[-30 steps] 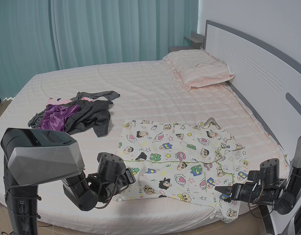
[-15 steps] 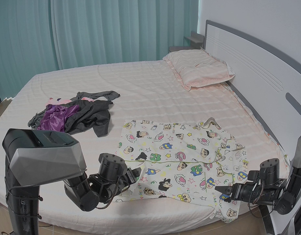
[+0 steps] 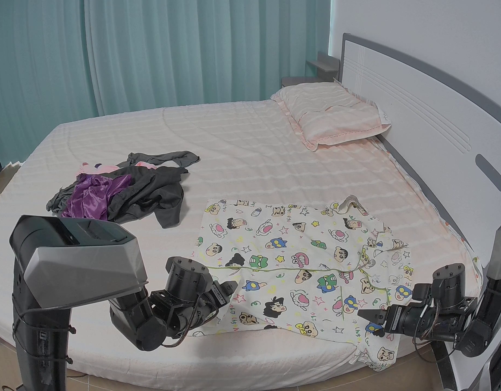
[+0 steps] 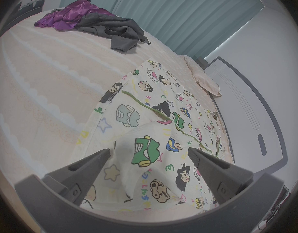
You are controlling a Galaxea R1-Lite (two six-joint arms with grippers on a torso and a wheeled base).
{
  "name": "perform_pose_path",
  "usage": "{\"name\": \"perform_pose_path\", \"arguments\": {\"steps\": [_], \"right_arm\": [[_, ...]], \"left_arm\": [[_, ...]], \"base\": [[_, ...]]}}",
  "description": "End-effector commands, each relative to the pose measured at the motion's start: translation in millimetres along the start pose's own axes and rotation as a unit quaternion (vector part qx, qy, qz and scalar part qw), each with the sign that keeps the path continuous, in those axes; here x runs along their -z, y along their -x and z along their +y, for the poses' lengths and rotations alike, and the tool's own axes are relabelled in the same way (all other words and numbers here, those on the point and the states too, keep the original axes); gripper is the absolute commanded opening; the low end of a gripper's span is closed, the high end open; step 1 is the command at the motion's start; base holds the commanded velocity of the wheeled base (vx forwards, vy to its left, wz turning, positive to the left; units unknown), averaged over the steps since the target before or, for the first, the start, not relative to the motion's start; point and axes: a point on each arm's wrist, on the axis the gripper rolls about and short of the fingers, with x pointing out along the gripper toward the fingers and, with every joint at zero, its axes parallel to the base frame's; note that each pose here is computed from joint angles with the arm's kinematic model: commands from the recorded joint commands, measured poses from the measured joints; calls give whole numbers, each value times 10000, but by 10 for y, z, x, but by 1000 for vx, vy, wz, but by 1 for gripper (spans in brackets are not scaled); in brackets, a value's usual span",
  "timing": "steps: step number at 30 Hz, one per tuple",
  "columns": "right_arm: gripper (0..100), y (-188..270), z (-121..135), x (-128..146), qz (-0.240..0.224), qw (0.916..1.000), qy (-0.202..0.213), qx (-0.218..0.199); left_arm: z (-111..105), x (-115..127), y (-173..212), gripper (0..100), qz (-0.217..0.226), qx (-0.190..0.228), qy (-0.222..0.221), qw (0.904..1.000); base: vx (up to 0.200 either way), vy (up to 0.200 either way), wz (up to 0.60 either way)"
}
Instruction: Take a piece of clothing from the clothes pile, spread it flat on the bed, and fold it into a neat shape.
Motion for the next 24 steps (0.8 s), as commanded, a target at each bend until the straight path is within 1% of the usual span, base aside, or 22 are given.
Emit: {"name": "perform_pose_path", "arguments": {"steps": [1,5,12,17,19,24], "right_arm": [[100,20,-19,35,81,10000,-10,46],[100,20,-19,35,81,10000,-10,46],[100,22,-17,34,74,10000,-9,42],[100,22,-17,34,74,10000,-9,42],[100,22,-17,34,74,10000,-9,42],[100,24,-16,32,68,10000,-8,38]], "left_arm": [[22,8,-35,0,5,-34,5,10000],[51,-17,-42,0,-23,-80,51,10000],[77,-121,-31,0,-185,-107,293,9993],[15,-269,45,0,-377,32,316,9988],[-11,-300,73,0,-429,80,116,9990],[-11,-333,66,0,-486,61,-766,9959]], "base": [[0,0,0],[0,0,0],[0,0,0],[0,0,0],[0,0,0],[0,0,0]]}}
